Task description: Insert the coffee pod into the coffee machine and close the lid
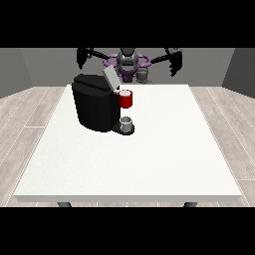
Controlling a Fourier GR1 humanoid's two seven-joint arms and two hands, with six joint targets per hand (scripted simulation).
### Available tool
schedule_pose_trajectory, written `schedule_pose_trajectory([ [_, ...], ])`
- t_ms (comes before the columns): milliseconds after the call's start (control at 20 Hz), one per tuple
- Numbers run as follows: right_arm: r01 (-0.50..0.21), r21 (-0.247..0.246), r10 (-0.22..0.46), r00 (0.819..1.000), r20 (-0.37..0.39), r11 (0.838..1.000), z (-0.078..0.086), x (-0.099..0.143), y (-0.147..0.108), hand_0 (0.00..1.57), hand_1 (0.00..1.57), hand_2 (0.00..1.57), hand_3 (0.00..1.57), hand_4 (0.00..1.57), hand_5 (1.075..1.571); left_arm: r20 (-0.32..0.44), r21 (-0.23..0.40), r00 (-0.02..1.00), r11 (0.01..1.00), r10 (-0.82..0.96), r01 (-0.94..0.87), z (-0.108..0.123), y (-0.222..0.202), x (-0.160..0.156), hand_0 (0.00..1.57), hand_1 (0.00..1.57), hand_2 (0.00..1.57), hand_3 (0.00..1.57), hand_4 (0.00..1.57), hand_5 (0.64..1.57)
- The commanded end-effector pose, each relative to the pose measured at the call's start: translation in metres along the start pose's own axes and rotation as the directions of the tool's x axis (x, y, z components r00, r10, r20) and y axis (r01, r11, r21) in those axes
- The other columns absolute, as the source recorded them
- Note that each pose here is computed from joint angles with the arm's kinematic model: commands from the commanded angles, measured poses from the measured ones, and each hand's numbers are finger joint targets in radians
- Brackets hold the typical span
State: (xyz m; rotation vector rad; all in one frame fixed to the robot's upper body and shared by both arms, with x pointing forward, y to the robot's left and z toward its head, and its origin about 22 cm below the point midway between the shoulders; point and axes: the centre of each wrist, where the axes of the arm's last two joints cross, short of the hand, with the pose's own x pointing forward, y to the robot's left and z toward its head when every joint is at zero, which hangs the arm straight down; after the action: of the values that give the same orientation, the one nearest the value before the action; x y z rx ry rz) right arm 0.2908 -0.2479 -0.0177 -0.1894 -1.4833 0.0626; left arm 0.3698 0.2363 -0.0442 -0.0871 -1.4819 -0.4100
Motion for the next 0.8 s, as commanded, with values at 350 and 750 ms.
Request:
schedule_pose_trajectory([
  [350, -0.032, 0.009, 0.032, 0.999, 0.028, 0.999, -0.019, 0.031, -0.026, 0.0, 0.0, 0.0, 0.0, 0.0, 1.571, -0.044, -0.02, 0.992, 0.993, 0.115, -0.115, 0.03, -0.017, -0.018, 0.0, 0.0, 0.0, 0.0, 0.37, 1.571],
  [750, 0.072, -0.013, -0.071, 0.996, 0.045, 0.997, -0.05, 0.047, -0.04, 0.0, 0.0, 0.0, 0.0, 0.08, 1.571, 0.07, -0.019, 0.992, 0.994, 0.11, -0.109, 0.025, -0.021, 0.011, 0.0, 0.0, 0.0, 0.0, 0.39, 1.571],
])
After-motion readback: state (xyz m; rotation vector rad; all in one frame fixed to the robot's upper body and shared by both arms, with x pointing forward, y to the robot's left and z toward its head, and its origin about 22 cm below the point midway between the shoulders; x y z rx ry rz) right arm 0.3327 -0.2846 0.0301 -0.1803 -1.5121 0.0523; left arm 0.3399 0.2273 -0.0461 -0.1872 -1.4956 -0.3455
